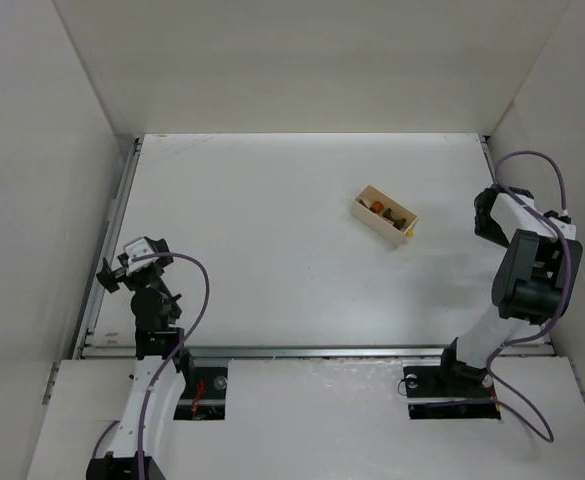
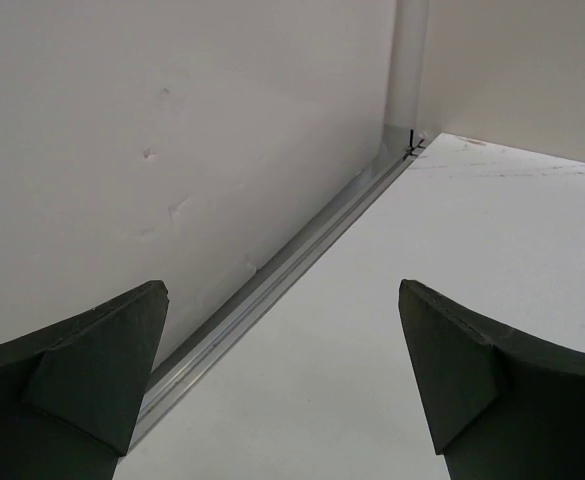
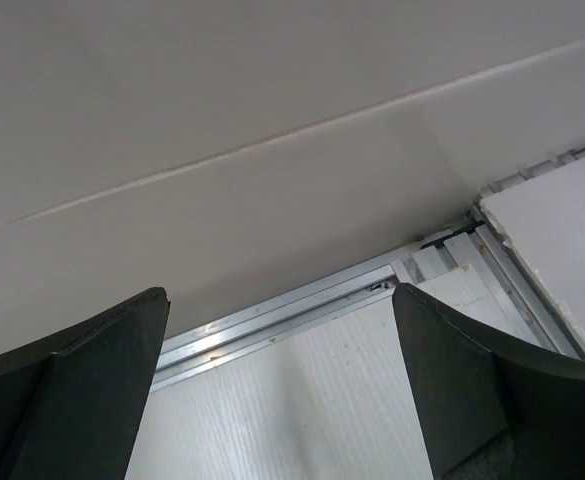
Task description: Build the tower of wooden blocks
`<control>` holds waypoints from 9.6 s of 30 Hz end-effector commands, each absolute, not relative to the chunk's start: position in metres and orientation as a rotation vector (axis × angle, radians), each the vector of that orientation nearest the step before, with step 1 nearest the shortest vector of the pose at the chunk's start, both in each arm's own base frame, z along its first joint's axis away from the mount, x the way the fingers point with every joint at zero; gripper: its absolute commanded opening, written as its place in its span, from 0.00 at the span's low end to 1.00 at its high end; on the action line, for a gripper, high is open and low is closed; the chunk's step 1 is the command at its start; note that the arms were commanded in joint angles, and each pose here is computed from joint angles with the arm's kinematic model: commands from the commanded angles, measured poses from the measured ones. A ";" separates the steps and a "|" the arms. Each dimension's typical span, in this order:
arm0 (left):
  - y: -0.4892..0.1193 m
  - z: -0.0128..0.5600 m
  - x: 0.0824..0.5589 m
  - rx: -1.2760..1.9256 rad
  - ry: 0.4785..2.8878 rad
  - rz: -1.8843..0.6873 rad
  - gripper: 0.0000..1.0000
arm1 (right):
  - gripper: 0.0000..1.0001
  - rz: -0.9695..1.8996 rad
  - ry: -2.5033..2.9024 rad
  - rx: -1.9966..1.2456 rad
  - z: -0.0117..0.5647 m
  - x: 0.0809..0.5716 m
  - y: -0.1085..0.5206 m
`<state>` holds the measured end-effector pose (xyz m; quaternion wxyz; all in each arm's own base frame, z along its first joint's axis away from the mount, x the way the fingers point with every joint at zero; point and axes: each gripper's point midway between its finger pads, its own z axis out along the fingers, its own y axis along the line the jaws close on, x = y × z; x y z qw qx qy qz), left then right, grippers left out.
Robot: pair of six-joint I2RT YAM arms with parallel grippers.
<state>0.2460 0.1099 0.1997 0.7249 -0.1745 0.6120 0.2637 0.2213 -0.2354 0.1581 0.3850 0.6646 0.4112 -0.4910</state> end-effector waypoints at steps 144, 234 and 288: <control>-0.018 0.208 0.427 0.473 2.035 0.957 1.00 | 0.55 -0.042 2.574 -0.112 0.082 0.433 0.124; -0.130 0.160 0.394 0.550 2.316 -0.015 0.95 | 0.94 -0.119 2.384 0.174 0.154 0.385 0.079; -0.084 0.176 0.329 0.508 2.134 0.081 1.00 | 0.38 0.239 2.348 -1.253 0.049 0.288 0.302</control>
